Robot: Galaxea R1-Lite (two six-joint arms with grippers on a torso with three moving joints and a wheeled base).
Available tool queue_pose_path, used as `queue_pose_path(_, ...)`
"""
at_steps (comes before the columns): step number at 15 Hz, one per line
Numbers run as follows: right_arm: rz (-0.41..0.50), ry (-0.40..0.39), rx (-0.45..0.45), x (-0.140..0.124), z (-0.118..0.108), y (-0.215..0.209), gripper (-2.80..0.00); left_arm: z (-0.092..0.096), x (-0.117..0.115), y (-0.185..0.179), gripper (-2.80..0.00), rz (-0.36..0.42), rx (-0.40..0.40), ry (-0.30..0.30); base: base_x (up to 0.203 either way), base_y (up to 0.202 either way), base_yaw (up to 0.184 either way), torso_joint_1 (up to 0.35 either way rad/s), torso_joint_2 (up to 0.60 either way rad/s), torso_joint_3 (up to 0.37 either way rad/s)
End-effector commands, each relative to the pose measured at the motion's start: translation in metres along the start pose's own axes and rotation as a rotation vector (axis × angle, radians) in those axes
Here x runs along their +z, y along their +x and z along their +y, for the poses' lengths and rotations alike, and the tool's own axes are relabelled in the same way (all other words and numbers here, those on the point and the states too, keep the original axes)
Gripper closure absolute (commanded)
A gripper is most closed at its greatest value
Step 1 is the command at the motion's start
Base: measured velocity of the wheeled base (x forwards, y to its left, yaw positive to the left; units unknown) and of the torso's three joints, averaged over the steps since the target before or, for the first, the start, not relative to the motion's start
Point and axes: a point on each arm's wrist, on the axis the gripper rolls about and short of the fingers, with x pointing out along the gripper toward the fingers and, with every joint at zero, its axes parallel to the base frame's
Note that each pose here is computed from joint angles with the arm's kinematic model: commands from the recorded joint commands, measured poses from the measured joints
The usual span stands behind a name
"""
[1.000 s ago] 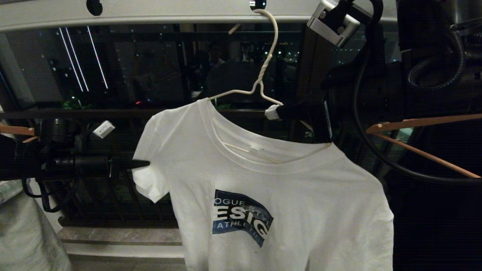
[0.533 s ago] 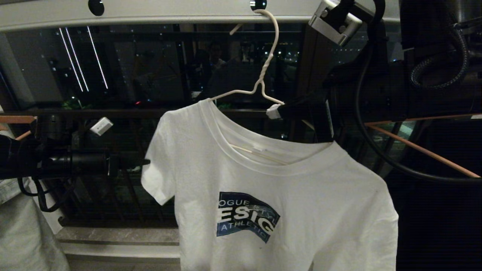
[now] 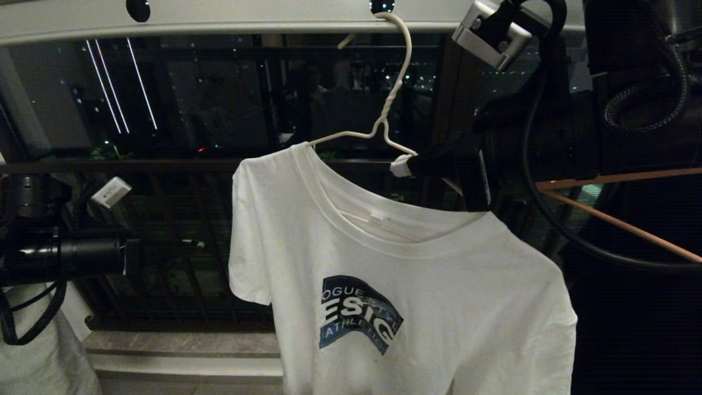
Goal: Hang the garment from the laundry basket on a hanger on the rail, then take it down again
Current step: Take the clothes off the clothes rack
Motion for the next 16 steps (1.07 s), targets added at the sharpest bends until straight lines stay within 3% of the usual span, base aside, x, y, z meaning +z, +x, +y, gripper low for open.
queue_pose_path(1,-0.002,-0.002,0.002,0.000,0.000,-0.001,0.00,-0.030,0.003,-0.023,0.00,-0.037,0.016,0.048,0.000,0.000,0.000,0.000,0.00,0.000)
queue_pose_path(4,-0.008,-0.006,0.001,0.002,0.001,-0.004,0.00,-0.058,0.004,-0.037,0.00,-0.059,0.017,0.092,0.000,0.000,0.000,0.000,0.00,0.000)
queue_pose_path(5,-0.007,-0.014,0.001,0.002,0.001,-0.005,-2.80,-0.066,0.006,-0.039,0.00,-0.068,0.013,0.114,0.000,0.000,0.000,0.000,0.00,0.000)
queue_pose_path(9,-0.022,-0.020,-0.003,0.005,0.003,-0.014,-2.80,-0.081,0.009,-0.038,0.00,-0.074,-0.022,0.150,0.000,0.000,0.000,0.000,0.00,0.000)
queue_pose_path(13,-0.061,-0.028,-0.018,0.014,0.013,-0.057,-2.80,-0.087,0.010,-0.033,0.00,-0.069,-0.051,0.164,0.000,0.000,0.000,0.000,0.00,0.000)
queue_pose_path(16,-0.155,-0.023,-0.032,0.024,0.024,-0.104,-2.80,-0.088,0.010,-0.034,0.00,-0.071,-0.052,0.170,0.000,0.000,0.000,0.000,0.00,0.000)
